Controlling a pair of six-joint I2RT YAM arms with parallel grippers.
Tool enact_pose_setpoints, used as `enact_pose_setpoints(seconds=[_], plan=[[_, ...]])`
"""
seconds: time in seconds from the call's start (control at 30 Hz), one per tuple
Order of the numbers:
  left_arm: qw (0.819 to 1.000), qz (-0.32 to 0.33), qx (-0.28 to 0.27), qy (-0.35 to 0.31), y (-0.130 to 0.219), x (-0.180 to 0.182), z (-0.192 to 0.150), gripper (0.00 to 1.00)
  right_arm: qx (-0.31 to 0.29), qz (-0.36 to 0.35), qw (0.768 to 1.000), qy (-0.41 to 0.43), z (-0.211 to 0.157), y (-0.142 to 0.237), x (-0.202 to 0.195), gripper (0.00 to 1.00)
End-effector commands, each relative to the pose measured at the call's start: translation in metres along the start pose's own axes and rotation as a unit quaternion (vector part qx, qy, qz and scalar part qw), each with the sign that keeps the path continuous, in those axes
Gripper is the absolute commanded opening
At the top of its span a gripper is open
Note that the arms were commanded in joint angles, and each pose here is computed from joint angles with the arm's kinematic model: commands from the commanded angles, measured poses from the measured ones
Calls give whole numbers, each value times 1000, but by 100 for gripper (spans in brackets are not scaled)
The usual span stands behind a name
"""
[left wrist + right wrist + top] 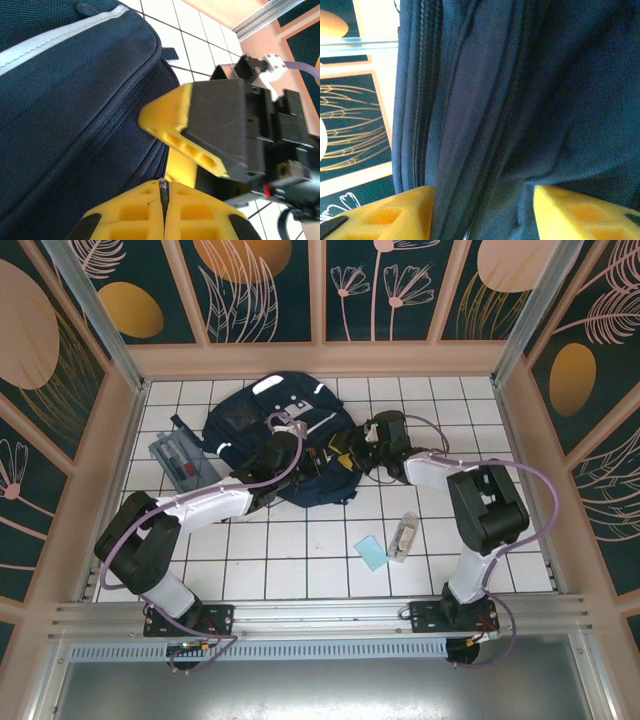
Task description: Pack the student bag
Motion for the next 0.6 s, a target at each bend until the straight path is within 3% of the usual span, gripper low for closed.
enact_pose_setpoints(seconds=[0.0, 0.03, 0.07, 0.2, 0.3, 0.47, 0.57], plan=[[997, -76, -27, -11, 20, -37, 16, 0, -15, 51, 999, 8, 12, -8, 26, 17], [997, -71, -28, -11, 22, -35, 15, 0, -21, 50, 999, 5, 14, -8, 24, 3], [998, -61, -30, -15, 24, -31, 15, 0, -32, 47, 998, 4, 16, -5, 23, 0], [997, 35, -63, -35, 37, 3, 21, 0, -74, 30, 997, 14, 26, 15, 19, 0], [986, 129, -96, -47, 54, 42, 29, 0, -91, 29, 995, 19, 33, 33, 19, 0], [973, 184, -136, 7, 82, 109, 43, 0, -83, 26, 996, 27, 34, 42, 20, 0], [960, 234, -155, -6, 89, 134, 54, 0, -77, 22, 996, 31, 35, 40, 21, 0]])
Point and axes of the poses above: each hand's point on the last joint's axis, 136 mm out from that joint toward the fingers, its own y axis back along the fingers, its own x axis along the line the jaws close on, z = x × y, the point moved 2 cm from there along y, back along the fingers, and after that the axes turned 1 degree about -y, right-handed, at the moved point
